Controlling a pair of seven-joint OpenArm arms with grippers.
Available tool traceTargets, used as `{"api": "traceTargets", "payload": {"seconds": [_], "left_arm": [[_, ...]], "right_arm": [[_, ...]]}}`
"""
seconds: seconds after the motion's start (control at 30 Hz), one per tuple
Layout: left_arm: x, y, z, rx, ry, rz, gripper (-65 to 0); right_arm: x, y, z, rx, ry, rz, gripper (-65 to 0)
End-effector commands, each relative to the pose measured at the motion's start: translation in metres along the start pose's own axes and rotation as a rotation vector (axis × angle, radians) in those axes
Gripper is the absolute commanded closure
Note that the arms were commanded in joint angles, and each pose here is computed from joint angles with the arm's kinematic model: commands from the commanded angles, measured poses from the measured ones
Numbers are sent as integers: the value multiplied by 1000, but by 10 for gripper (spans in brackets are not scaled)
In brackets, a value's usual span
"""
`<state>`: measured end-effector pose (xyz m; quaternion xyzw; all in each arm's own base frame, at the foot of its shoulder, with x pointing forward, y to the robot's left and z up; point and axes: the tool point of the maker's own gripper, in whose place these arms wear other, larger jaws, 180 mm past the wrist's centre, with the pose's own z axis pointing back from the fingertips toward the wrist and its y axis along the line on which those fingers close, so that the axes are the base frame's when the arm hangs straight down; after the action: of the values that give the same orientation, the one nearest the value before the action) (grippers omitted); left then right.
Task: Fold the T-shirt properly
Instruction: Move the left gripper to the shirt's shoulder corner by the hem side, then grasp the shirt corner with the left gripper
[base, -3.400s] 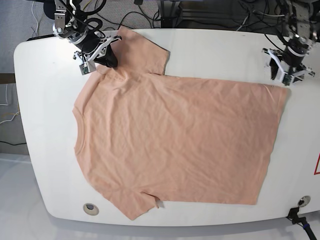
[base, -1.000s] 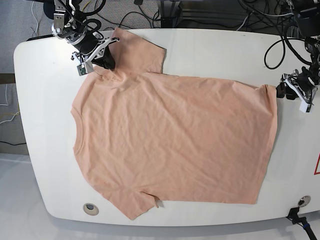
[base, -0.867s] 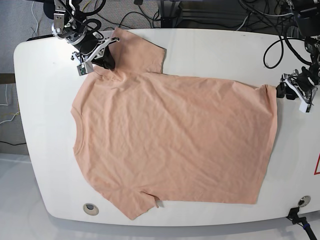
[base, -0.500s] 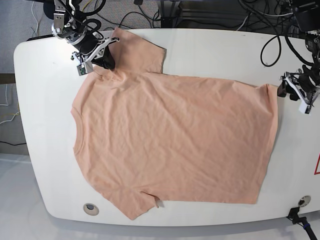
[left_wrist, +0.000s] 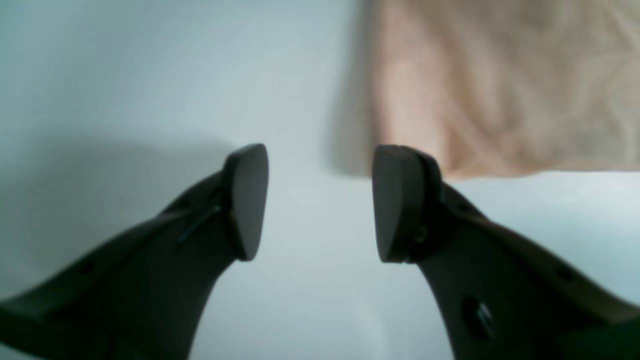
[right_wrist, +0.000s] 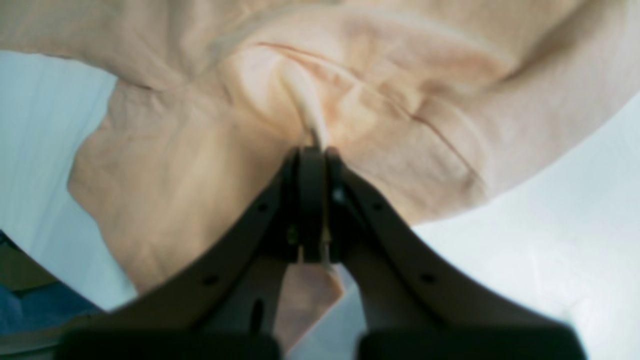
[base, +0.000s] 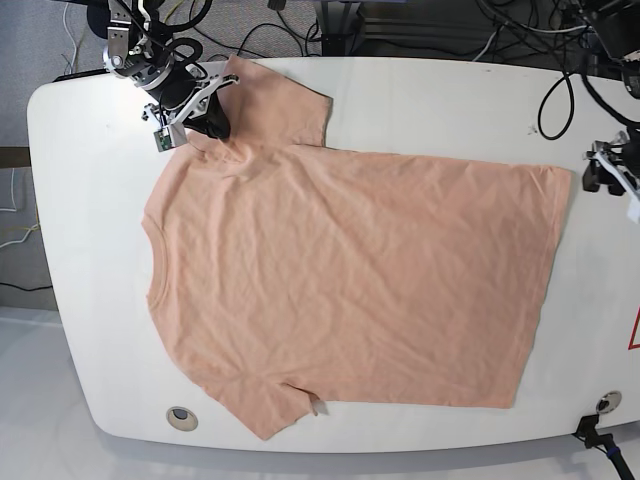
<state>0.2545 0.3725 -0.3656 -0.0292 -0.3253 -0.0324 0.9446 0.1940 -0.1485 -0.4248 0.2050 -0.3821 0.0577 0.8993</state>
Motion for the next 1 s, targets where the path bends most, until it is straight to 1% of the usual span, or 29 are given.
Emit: {"api": "traceTargets", "payload": {"seconds": [0.0,0.1,0.4,0.57,0.63,0.77,0.83,0.97], "left_arm": [[16,11,10,29,-36,-28,-313],[11,2,4,9,-39,-7,-313],[6,-9,-3,-15,-40,13,-313],[6,-11,-5,-22,-39,13,-313],[14,-15,-8,-32,-49,0,-313],[15,-16,-9,-34,-49,-1,-317],[16,-16,-9,-34,-51,-1,-343],[15,-16,-9,-33,-50,-2,-456]], "right_arm": [[3,-3,2,-8,3,18,-9],[3,-3,2,-8,5,18,-9],[4,-3,2,-8,4,19,-9],[4,-3,2,-8,4,19,-9],[4,-3,2,-8,4,19,-9],[4,-3,2,-8,4,19,-9],[4,-3,2,-8,4,19,-9],[4,-3,2,-8,4,19,-9]]}}
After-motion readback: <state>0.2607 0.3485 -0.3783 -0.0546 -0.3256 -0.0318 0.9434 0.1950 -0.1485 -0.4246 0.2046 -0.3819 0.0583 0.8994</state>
